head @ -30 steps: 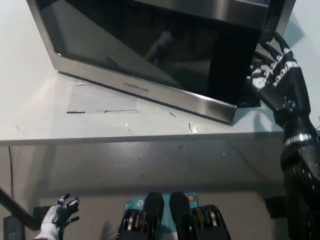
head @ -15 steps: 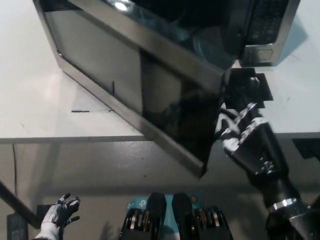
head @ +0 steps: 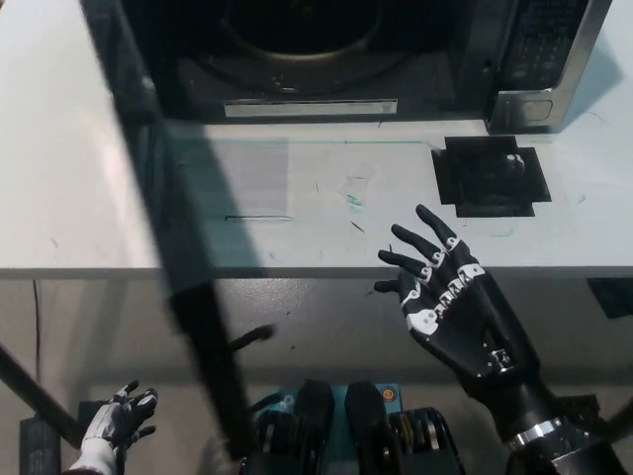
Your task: A microwave is kept infront of the robot with its door slightly ajar. The robot uses its right hand to push the door towards the left to open it.
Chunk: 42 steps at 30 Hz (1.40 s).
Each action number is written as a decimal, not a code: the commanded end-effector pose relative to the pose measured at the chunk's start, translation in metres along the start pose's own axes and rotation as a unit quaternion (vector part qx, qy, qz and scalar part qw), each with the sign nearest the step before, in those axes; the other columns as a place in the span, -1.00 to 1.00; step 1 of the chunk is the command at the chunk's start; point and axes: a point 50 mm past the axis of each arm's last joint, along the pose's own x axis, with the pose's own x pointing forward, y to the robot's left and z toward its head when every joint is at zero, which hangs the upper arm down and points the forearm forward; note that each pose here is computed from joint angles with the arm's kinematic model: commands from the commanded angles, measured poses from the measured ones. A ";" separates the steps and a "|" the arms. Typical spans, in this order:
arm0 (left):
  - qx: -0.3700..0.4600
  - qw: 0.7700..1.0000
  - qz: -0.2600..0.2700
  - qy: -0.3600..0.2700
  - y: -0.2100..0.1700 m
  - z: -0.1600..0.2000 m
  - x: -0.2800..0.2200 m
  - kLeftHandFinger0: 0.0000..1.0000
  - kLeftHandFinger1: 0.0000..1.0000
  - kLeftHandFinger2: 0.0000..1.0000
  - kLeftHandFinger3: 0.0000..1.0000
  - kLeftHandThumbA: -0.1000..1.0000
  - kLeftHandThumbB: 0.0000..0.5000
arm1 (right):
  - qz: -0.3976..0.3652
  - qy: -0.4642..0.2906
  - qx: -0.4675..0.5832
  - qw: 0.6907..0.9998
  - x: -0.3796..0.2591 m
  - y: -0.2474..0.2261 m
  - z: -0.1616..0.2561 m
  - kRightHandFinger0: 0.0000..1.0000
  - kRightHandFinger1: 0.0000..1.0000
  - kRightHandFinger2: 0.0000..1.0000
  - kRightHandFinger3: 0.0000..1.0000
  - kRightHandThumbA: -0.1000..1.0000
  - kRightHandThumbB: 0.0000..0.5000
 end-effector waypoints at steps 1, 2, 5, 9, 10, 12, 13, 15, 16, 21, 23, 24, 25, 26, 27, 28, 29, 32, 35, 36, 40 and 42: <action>0.009 0.999 0.002 -0.030 0.003 0.016 0.004 0.83 0.83 1.00 1.00 0.05 -0.71 | 0.031 -0.035 -0.005 0.999 0.007 0.004 0.015 0.16 0.60 0.80 1.00 -0.22 -0.42; 0.006 1.000 0.003 -0.030 0.002 0.015 0.004 0.83 0.83 1.00 1.00 0.04 -0.67 | 0.026 -0.038 -0.009 0.999 0.007 0.002 0.017 0.17 0.62 0.79 1.00 -0.24 -0.42; 0.004 1.000 0.002 -0.029 0.002 0.013 0.005 0.82 0.82 1.00 1.00 0.04 -0.60 | 0.024 -0.040 -0.010 0.999 0.007 -0.004 0.021 0.23 0.66 0.82 1.00 -0.24 -0.46; 0.005 1.000 0.003 -0.028 0.003 0.014 0.004 0.81 0.82 0.96 1.00 0.03 -0.59 | 0.011 -0.040 -0.025 0.999 0.003 -0.016 0.027 0.27 0.67 0.79 1.00 -0.20 -0.38; 0.002 1.000 0.005 -0.027 0.003 0.013 0.004 0.79 0.80 0.95 0.98 0.00 -0.55 | 0.005 -0.040 -0.025 0.999 0.000 -0.021 0.031 0.32 0.71 0.81 1.00 -0.22 -0.35; 0.006 1.000 0.005 -0.029 0.002 0.013 0.004 0.77 0.79 0.94 0.99 0.01 -0.58 | -0.004 -0.047 -0.038 0.998 -0.007 -0.032 0.038 0.29 0.72 0.81 1.00 -0.21 -0.32; 0.006 1.000 0.006 -0.030 0.003 0.014 0.004 0.76 0.79 0.94 0.99 0.01 -0.58 | -0.003 -0.049 -0.040 0.998 -0.006 -0.033 0.040 0.28 0.72 0.82 1.00 -0.20 -0.32; 0.008 0.999 0.003 -0.030 0.002 0.013 0.004 0.76 0.78 0.95 1.00 0.03 -0.62 | -0.023 -0.055 -0.060 0.996 -0.016 -0.047 0.048 0.22 0.71 0.81 1.00 -0.21 -0.26; 0.008 0.999 0.003 -0.030 0.002 0.013 0.004 0.76 0.78 0.95 1.00 0.03 -0.62 | -0.025 -0.054 -0.064 0.996 -0.018 -0.049 0.049 0.22 0.71 0.80 1.00 -0.18 -0.26; 0.004 1.000 0.005 -0.029 0.003 0.010 0.004 0.74 0.79 0.97 1.00 0.01 -0.55 | -0.073 -0.037 -0.098 0.992 -0.044 -0.090 0.051 0.29 0.69 0.78 0.98 -0.25 -0.26; 0.004 1.000 0.006 -0.026 0.003 0.010 0.004 0.72 0.78 0.98 1.00 0.01 -0.56 | -0.106 -0.020 -0.116 0.987 -0.057 -0.110 0.043 0.28 0.71 0.82 1.00 -0.36 -0.33; 0.004 1.000 0.004 -0.024 0.002 0.010 0.004 0.72 0.78 0.97 1.00 0.01 -0.58 | -0.136 -0.005 -0.138 0.981 -0.068 -0.127 0.032 0.29 0.70 0.82 1.00 -0.36 -0.26; 0.004 1.000 0.004 -0.024 0.002 0.010 0.003 0.72 0.78 0.97 1.00 0.00 -0.59 | -0.141 -0.003 -0.142 0.980 -0.070 -0.130 0.030 0.32 0.70 0.81 1.00 -0.34 -0.25; 0.001 1.000 0.004 -0.025 0.002 0.011 0.003 0.72 0.78 0.96 1.00 0.00 -0.56 | -0.154 0.005 -0.157 0.975 -0.075 -0.139 0.023 0.33 0.67 0.79 1.00 -0.32 -0.21; 0.001 1.000 0.004 -0.025 0.002 0.011 0.003 0.72 0.78 0.96 1.00 0.00 -0.58 | -0.168 0.015 -0.157 0.973 -0.080 -0.144 0.018 0.35 0.66 0.77 1.00 -0.32 -0.14; 0.000 1.000 0.004 -0.026 0.002 0.011 0.002 0.72 0.78 0.95 1.00 0.01 -0.59 | -0.174 0.019 -0.157 0.972 -0.081 -0.147 0.015 0.38 0.65 0.76 0.98 -0.33 -0.13; 0.004 1.000 0.003 -0.027 0.003 0.011 0.002 0.73 0.78 0.97 1.00 0.03 -0.61 | -0.201 0.033 -0.164 0.965 -0.089 -0.157 0.005 0.37 0.66 0.76 0.93 -0.40 -0.12; 0.002 1.000 0.001 -0.027 0.001 0.013 0.004 0.79 0.81 0.98 1.00 0.01 -0.66 | -0.273 0.067 -0.182 0.942 -0.107 -0.184 -0.026 0.23 0.62 0.73 0.86 -0.35 0.06; 0.006 1.000 0.000 -0.031 0.000 0.012 0.003 0.78 0.83 1.00 1.00 0.03 -0.61 | -0.312 0.091 -0.171 0.930 -0.119 -0.203 -0.053 0.23 0.66 0.76 0.87 -0.38 0.05; 0.008 1.000 0.000 -0.030 0.000 0.012 0.003 0.76 0.81 1.00 1.00 0.02 -0.62 | -0.324 0.097 -0.162 0.927 -0.121 -0.207 -0.061 0.29 0.73 0.78 0.91 -0.61 -0.14; -0.001 1.000 0.003 -0.028 0.000 0.011 0.005 0.75 0.82 1.00 1.00 0.01 -0.60 | -0.381 0.131 -0.139 0.905 -0.130 -0.227 -0.102 0.31 0.65 0.67 0.77 -0.29 0.18; 0.000 1.000 0.003 -0.026 -0.001 0.009 0.006 0.72 0.82 1.00 1.00 -0.01 -0.62 | -0.410 0.143 -0.119 0.893 -0.134 -0.236 -0.121 0.33 0.66 0.66 0.70 -0.31 0.11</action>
